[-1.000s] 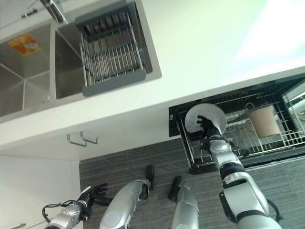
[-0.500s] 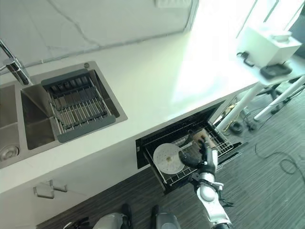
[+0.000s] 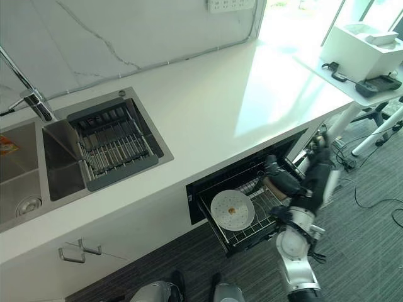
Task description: Place the dishes in the dishwasher.
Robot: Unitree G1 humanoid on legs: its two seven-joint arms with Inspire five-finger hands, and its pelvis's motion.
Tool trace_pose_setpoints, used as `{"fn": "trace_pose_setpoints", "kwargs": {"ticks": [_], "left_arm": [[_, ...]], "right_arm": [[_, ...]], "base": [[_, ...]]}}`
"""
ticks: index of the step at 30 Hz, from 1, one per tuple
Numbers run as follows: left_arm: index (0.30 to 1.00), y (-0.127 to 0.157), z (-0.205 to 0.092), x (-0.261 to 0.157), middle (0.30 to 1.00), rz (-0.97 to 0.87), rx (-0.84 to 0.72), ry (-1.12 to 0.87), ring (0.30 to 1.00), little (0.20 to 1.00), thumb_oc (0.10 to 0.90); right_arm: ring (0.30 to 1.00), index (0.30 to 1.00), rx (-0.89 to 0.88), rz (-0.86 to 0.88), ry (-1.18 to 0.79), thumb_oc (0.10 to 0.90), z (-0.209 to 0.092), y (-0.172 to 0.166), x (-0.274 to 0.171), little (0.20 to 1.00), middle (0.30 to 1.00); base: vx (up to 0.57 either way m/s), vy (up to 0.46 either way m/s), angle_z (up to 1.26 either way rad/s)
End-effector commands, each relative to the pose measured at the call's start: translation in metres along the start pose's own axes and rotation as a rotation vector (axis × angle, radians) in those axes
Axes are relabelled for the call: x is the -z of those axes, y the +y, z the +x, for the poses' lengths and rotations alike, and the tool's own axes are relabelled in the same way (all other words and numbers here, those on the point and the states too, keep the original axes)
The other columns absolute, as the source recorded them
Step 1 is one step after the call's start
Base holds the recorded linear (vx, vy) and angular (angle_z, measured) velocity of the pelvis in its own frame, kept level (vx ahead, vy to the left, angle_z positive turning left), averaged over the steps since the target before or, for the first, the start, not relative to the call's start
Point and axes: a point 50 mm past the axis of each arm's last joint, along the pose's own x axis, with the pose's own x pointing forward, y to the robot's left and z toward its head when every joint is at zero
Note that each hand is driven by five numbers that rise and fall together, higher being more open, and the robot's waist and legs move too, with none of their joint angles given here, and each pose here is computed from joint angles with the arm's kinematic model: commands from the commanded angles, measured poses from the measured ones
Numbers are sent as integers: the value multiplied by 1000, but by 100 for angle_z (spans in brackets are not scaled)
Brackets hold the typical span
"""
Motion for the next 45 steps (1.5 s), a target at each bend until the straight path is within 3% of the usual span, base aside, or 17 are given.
{"fn": "trace_pose_setpoints", "kwargs": {"ticks": [1,6,12,20,25,32,45], "left_arm": [[900,4,-3,12,900,-20,11,4,900,900,800],[900,9,-1,-3,900,-47,16,-40,900,900,800],[900,2,1,-11,900,-83,9,-66,900,900,800],[900,-15,1,-53,900,-152,53,-239,900,900,800],[900,-15,-5,-84,900,-147,46,-401,900,900,800],[900,-9,-9,-96,900,-119,20,-440,900,900,800],[900,5,-2,-51,900,-113,-7,-265,900,900,800]], "right_arm": [[900,900,330,51,-243,800,32,-37,-36,900,900],[900,900,631,-170,-184,800,28,-108,-12,900,900],[900,900,703,-409,7,800,-5,-141,33,900,900],[900,900,251,-617,209,800,-29,-93,83,900,900],[900,900,-51,-644,157,800,-24,-44,89,900,900],[900,900,-105,-562,49,800,-5,-9,79,900,900],[900,900,-149,-368,-223,800,75,29,16,900,900]], "base": [[66,-43,-10],[-10,-42,-6],[4,-13,-1],[-50,3,4],[-27,-58,33],[-12,-90,27],[55,-2,6]]}}
